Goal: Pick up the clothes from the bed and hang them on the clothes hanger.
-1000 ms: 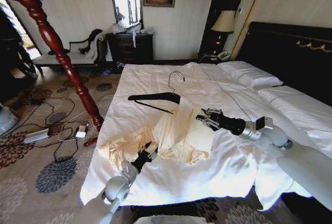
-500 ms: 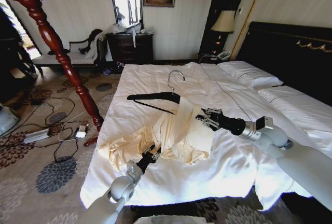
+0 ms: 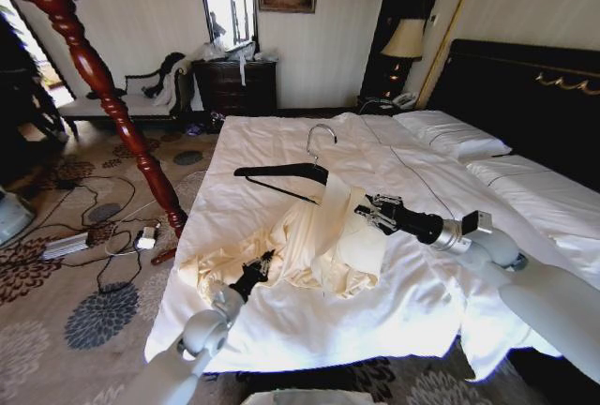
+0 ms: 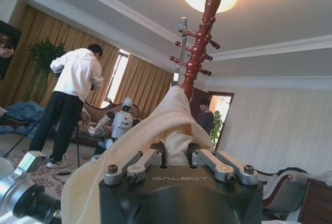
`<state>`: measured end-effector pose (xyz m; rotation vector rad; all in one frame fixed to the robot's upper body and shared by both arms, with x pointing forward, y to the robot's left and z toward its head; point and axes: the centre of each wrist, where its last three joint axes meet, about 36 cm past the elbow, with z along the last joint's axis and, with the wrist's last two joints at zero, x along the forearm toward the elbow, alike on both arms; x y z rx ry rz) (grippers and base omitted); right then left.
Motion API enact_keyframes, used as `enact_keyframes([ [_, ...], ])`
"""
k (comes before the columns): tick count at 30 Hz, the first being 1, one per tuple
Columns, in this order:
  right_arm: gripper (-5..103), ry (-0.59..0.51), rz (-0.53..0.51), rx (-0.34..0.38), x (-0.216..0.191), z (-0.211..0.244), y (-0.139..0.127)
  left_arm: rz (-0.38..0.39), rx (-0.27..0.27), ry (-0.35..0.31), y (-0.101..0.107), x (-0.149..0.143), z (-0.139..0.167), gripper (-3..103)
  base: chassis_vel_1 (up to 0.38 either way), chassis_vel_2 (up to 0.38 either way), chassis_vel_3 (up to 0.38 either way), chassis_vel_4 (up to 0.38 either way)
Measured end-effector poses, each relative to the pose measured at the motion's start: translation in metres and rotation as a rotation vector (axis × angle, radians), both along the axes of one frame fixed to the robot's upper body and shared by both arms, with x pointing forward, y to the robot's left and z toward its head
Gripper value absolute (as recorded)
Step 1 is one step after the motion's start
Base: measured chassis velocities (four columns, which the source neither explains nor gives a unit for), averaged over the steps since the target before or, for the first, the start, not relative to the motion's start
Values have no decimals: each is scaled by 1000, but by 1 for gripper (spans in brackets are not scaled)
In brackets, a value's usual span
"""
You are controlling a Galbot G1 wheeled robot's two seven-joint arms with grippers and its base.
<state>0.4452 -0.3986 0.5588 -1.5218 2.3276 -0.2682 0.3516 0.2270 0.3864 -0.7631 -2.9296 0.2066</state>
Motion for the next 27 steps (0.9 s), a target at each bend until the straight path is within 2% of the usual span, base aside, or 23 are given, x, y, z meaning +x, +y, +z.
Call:
enact_keyframes([
  [4,19,-2,-6,4,1,1,-2,25,-15,-27,16,10,17,0,0,0,0,0],
  [7,19,0,-4,9,0,2,-2,74,-64,-63,43,30,52,0,0,0,0,0],
  [9,19,-1,0,8,-1,2,-2,80,-70,-68,47,34,58,0,0,0,0,0],
  [12,19,-2,29,4,-4,2,4,116,-105,-112,79,58,102,0,0,0,0,0],
  [13,19,-2,29,4,-4,2,4,116,-105,-112,79,58,102,0,0,0,0,0],
  [16,19,7,61,-4,-7,-2,11,128,-125,-129,105,80,138,0,0,0,0,0],
  [18,19,8,70,-8,-7,-3,12,128,-130,-133,110,85,146,0,0,0,0,0],
  [20,19,13,89,-28,-9,-6,15,129,-136,-152,120,101,173,0,0,0,0,0],
  [27,19,19,85,-83,-10,-15,14,88,-149,-203,117,114,221,0,0,0,0,0],
])
